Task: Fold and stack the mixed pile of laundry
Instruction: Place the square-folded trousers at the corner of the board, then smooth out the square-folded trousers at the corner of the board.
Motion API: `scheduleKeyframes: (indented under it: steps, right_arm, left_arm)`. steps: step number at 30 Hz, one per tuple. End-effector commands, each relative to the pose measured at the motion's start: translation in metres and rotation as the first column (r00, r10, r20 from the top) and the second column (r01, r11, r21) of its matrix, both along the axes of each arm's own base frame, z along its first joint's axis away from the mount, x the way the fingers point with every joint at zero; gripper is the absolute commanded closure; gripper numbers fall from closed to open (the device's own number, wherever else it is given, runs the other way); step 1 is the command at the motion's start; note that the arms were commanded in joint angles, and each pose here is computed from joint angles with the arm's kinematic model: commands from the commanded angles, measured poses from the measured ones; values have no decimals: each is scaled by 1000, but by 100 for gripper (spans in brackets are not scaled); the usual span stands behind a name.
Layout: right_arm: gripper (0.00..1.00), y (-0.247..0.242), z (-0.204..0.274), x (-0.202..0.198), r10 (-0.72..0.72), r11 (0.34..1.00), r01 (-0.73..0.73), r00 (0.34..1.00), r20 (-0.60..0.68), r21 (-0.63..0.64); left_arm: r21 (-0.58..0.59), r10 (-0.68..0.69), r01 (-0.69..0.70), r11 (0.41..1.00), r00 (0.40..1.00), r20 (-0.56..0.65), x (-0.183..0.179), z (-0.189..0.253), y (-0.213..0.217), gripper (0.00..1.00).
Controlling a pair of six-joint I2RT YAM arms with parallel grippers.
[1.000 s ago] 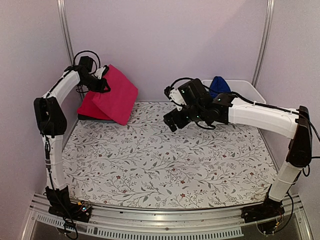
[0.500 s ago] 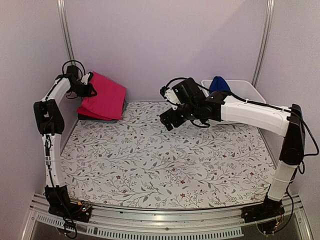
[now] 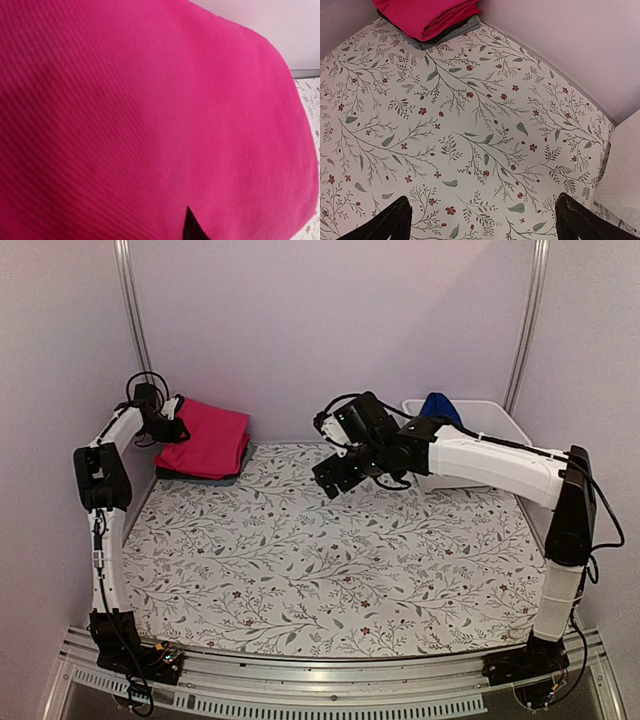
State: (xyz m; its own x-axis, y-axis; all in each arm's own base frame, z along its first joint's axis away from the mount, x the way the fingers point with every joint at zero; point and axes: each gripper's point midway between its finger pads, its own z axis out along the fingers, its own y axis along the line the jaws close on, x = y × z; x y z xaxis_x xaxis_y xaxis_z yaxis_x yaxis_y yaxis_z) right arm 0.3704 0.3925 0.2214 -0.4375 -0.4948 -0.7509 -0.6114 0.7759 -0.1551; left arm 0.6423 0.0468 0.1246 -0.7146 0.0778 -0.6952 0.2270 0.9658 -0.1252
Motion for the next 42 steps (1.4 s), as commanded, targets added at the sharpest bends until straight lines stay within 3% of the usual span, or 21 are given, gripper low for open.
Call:
scheduleKeyframes:
  steps: [1, 7, 8, 9, 18, 23, 25, 29, 34, 42]
  right_arm:
    - [1, 3, 4, 7, -22, 1000, 22, 1000, -14, 13]
    - [1, 8, 1, 8, -16, 1000, 16, 1000, -24, 12]
    - [1, 7, 0, 9, -16, 1000, 16, 1000, -24, 11]
    - [1, 7, -1, 8, -16, 1000, 16, 1000, -26, 9]
    - [1, -19, 1, 23, -80, 997, 81, 997, -7, 11]
    - [1, -52, 14, 36, -147, 987, 146, 989, 10, 64]
    - [1, -63, 22, 40, -159, 983, 157, 987, 15, 94]
    - [1, -81, 38, 43, -176, 975, 170, 984, 31, 144]
    - [1, -88, 34, 38, -169, 975, 166, 986, 10, 148]
    - [1, -97, 23, 26, -196, 965, 200, 980, -43, 169]
  left_arm:
    - [129, 73, -96, 987, 982, 177, 33, 28, 33, 71]
    - [234, 230, -282, 931, 947, 224, 29, 54, 69, 30]
    - [232, 248, -300, 925, 941, 230, 27, 61, 71, 9]
    - [239, 270, -327, 915, 932, 241, 23, 71, 74, 1]
    - [263, 343, -463, 846, 852, 397, -6, 170, 62, 0]
    - [215, 329, -457, 863, 832, 447, -26, 206, 39, 0]
    - [167, 308, -408, 898, 851, 425, -29, 207, 24, 0]
    - [21, 257, -276, 961, 918, 302, -26, 176, -8, 2]
    - [-78, 246, -236, 969, 957, 156, -17, 112, -24, 6]
    - [-52, 407, -405, 913, 911, 58, -6, 39, 27, 8]
